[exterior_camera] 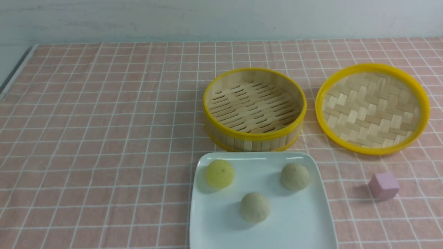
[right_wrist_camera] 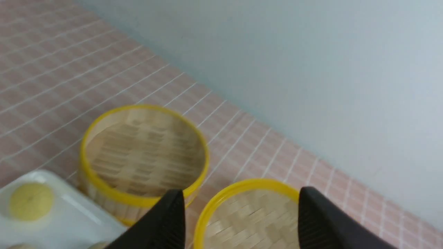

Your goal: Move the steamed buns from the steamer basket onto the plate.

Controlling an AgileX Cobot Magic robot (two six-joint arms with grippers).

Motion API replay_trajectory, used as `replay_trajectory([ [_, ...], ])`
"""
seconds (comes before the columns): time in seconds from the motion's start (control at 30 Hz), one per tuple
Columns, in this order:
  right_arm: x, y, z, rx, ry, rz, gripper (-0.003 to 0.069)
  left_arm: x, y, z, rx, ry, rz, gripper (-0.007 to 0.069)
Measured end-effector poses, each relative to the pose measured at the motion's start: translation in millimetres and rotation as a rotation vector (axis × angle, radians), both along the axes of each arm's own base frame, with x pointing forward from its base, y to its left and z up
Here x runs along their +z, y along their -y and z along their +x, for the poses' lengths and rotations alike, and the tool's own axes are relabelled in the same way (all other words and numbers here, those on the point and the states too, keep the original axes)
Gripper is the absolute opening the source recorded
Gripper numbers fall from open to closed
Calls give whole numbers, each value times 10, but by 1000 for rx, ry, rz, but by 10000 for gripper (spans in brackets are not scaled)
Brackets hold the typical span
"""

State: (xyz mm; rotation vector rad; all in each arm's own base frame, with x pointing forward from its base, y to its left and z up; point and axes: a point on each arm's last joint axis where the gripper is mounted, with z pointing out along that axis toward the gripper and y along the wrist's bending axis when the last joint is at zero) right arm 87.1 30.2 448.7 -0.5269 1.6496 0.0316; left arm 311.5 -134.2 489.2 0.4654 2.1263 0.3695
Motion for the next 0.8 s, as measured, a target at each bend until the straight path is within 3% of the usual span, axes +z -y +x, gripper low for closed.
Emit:
replay_trajectory([
  [0.17,87,337,-527,-100,142,62,442,7,2,5,-2,10,-1,430],
  [0.37,-143,589,-999,-136,69,97,442,30,22,21,-6,42,-36,430],
  [0.6,-752,583,-1084,-101,-34,103,442,37,29,26,-3,53,-56,430],
  [0.8,-1214,480,-952,-58,-15,120,442,30,39,22,-6,45,-70,430],
])
